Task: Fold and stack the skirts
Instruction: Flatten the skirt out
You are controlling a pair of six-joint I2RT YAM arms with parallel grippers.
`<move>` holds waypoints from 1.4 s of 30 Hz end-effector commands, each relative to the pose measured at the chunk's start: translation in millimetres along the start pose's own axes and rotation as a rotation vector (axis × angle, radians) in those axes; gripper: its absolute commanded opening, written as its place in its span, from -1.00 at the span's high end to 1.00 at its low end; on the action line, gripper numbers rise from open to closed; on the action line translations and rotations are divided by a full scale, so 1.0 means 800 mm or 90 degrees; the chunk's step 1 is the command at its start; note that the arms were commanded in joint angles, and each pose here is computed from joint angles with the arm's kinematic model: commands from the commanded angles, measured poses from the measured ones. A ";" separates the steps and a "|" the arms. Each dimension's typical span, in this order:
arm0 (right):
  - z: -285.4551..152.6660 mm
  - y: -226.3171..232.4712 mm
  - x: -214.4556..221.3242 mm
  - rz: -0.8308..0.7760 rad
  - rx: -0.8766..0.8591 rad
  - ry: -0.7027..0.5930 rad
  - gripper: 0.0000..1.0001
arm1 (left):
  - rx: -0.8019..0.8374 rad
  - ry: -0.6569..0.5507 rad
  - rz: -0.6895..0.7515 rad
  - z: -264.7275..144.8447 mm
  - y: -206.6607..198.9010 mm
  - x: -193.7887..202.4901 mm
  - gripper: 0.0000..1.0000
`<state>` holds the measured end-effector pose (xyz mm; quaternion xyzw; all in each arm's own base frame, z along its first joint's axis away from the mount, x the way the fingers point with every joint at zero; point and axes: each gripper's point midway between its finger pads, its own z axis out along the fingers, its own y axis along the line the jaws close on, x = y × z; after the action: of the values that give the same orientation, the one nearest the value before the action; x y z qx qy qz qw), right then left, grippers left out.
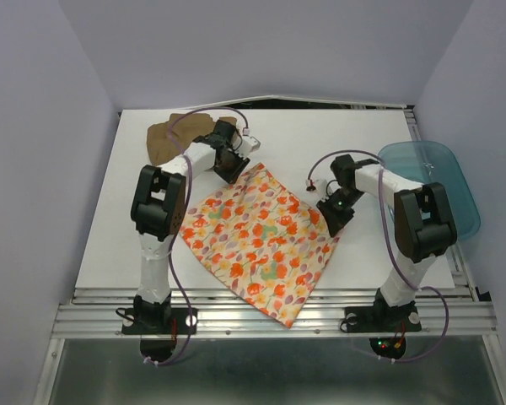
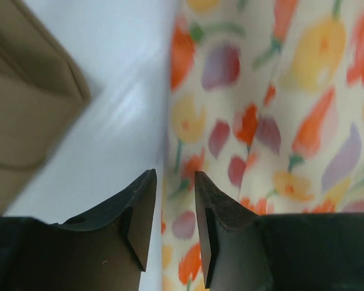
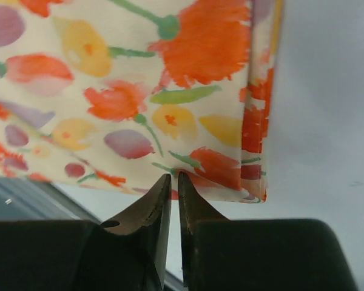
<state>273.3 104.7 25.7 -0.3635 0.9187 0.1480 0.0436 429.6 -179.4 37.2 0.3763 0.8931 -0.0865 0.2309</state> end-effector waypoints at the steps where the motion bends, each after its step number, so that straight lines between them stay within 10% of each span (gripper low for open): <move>1: -0.047 0.080 0.000 0.003 -0.165 -0.018 0.69 | -0.027 -0.038 0.007 -0.004 0.016 -0.054 0.15; 11: -0.099 0.044 -0.098 0.063 -0.081 -0.214 0.51 | 0.082 -0.253 0.040 -0.095 -0.040 -0.155 0.13; 31: 0.024 -0.018 0.045 0.091 0.016 0.068 0.64 | 0.127 -0.154 -0.027 0.078 -0.070 -0.170 0.63; 37: 0.011 0.021 0.034 0.094 -0.093 0.055 0.69 | 0.098 -0.177 -0.006 0.086 -0.052 -0.202 0.25; 42: -0.040 0.034 -0.029 0.092 -0.113 -0.065 0.51 | 0.042 -0.262 0.015 -0.010 -0.029 -0.247 -0.04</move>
<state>251.0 109.9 26.8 -0.2896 0.9333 0.2122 -0.0103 518.4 -333.1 39.0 0.3727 0.8466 -0.2110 0.3160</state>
